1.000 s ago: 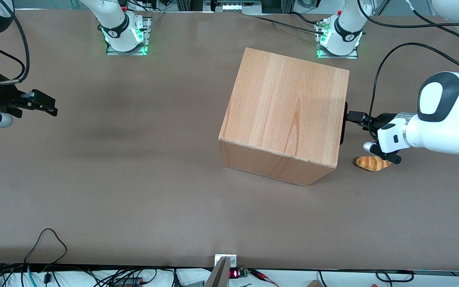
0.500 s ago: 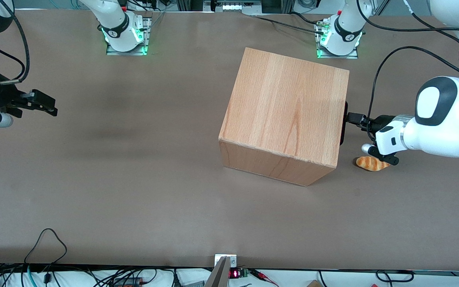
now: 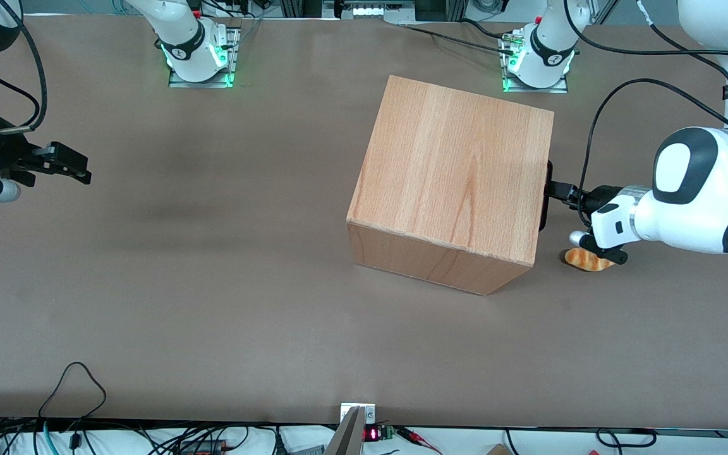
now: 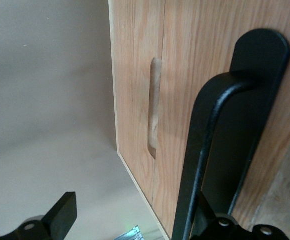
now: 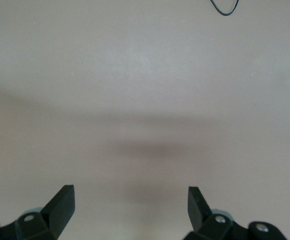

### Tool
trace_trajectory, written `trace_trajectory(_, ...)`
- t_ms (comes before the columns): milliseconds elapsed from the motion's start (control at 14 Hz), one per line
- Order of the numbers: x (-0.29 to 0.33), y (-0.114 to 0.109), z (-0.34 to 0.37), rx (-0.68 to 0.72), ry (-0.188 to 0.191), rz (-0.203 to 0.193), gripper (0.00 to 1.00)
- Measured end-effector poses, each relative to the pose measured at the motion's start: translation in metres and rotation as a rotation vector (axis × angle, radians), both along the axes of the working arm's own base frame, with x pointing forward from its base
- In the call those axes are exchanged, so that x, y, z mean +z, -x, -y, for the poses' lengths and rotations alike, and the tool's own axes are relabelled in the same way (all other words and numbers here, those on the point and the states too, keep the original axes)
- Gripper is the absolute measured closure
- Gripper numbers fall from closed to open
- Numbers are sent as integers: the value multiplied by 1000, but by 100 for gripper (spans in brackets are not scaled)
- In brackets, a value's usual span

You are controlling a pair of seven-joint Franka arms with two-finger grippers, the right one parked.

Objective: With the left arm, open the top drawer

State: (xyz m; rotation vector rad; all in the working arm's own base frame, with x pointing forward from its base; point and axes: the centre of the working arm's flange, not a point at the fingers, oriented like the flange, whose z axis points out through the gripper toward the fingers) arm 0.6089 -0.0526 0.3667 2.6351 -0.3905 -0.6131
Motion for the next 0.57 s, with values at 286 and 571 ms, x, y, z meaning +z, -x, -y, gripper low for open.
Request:
trace_trajectory(286,-8,-2,4,-2,1,-2,0)
trace_trajectory(571,-11,-4,4,2,-1,9,0)
